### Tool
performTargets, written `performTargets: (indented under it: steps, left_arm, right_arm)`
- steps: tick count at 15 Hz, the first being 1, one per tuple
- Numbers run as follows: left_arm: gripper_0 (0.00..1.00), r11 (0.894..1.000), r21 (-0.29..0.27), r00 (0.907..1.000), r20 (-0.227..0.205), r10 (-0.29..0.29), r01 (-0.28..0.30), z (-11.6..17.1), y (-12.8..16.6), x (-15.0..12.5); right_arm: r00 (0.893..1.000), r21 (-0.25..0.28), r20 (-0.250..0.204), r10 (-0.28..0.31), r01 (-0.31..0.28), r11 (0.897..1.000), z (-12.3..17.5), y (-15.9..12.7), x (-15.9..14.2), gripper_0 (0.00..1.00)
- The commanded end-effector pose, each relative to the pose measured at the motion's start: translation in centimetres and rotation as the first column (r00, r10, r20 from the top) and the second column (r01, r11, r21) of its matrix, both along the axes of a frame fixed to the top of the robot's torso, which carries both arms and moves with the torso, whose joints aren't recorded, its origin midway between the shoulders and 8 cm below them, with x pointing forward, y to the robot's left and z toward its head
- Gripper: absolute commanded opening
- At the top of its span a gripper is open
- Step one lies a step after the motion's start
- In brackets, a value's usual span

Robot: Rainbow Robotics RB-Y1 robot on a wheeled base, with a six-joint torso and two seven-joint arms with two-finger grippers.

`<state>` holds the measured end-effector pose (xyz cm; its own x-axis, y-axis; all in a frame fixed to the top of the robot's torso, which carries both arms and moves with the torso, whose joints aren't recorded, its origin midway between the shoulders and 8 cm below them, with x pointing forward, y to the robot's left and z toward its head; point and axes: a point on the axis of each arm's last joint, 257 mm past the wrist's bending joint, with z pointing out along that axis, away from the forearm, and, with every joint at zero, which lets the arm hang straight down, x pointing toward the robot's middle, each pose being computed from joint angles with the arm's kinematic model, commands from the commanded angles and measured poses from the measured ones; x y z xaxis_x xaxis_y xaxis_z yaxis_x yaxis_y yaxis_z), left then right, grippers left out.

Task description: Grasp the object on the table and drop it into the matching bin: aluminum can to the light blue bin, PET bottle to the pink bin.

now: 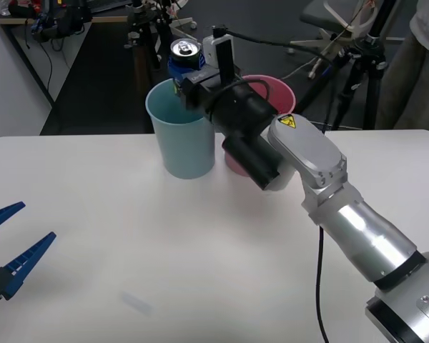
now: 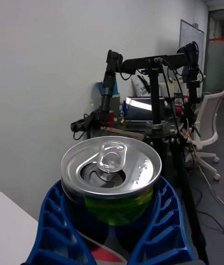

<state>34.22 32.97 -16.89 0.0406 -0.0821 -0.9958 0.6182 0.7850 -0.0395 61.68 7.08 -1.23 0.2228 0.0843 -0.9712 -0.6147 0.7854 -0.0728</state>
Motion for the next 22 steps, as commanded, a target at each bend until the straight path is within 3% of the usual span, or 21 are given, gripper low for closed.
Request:
performTargets:
  steps: [1, 10, 11, 12, 13, 22]
  left_arm:
    - [1.00, 1.000, 0.000, 1.0000, 0.000, 0.000, 0.000, 0.0, 0.0, 0.0]
    - [1.00, 1.000, 0.000, 1.0000, 0.000, 0.000, 0.000, 0.0, 0.0, 0.0]
    - [1.00, 1.000, 0.000, 1.0000, 0.000, 0.000, 0.000, 0.0, 0.0, 0.0]
    - [1.00, 1.000, 0.000, 1.0000, 0.000, 0.000, 0.000, 0.0, 0.0, 0.0]
    - [1.00, 1.000, 0.000, 1.0000, 0.000, 0.000, 0.000, 0.0, 0.0, 0.0]
    - [1.00, 1.000, 0.000, 1.0000, 0.000, 0.000, 0.000, 0.0, 0.0, 0.0]
  right_arm:
    - [0.999, -0.023, -0.023, -0.024, 0.023, 0.999, -0.4, 0.5, 1.7, 0.00]
    - [0.999, -0.032, -0.034, -0.040, 0.039, 0.999, -0.4, 0.9, 2.7, 0.00]
    - [0.999, -0.030, -0.034, -0.041, 0.040, 0.999, -0.3, 0.9, 2.7, 0.14]
    - [0.998, -0.028, -0.037, -0.045, 0.044, 0.999, -0.4, 0.8, 2.8, 0.80]
    - [0.998, -0.029, -0.038, -0.048, 0.047, 0.998, -0.5, 0.7, 2.8, 1.00]
    - [0.998, -0.032, -0.034, -0.046, 0.045, 0.998, -0.4, 0.8, 2.8, 1.00]
